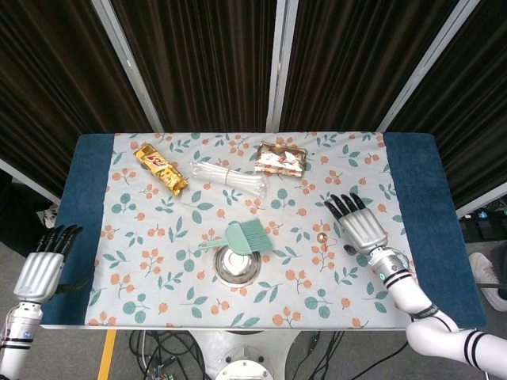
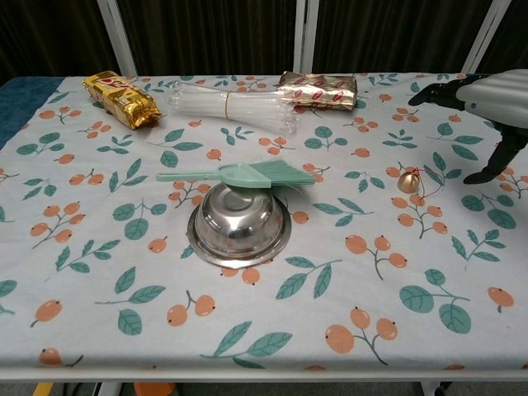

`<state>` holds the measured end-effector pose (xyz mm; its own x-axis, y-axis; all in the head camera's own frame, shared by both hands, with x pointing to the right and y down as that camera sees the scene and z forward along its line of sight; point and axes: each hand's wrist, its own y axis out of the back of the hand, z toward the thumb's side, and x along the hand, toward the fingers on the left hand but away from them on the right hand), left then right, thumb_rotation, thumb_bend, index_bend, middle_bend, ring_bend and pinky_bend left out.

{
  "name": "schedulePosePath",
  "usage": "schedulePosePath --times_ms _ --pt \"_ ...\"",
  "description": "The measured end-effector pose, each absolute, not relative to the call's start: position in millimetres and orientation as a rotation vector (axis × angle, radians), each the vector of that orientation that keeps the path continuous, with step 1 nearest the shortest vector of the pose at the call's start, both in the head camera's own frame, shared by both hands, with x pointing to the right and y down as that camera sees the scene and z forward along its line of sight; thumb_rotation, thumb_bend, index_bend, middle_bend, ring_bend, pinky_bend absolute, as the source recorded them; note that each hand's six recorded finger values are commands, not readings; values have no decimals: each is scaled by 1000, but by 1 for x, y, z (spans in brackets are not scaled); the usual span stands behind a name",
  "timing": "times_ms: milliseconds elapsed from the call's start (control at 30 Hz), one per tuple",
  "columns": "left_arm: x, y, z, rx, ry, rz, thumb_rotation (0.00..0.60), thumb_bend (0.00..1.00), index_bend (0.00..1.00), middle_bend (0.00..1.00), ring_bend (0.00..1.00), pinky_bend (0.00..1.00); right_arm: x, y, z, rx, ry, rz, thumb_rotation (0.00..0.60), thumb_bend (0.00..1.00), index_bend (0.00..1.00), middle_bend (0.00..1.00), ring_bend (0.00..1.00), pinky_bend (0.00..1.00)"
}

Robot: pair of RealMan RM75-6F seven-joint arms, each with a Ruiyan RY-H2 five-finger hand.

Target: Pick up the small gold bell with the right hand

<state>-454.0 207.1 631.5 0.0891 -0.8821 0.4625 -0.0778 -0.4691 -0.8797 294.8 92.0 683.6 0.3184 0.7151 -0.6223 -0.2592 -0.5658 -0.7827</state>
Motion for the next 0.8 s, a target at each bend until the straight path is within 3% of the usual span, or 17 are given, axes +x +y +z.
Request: schedulePosePath --times_ms 800 --pt "-459 210 638 -1706 961 -1468 600 20 72 58 0 59 262 87 705 -1756 -323 1376 600 138 235 0 0 0"
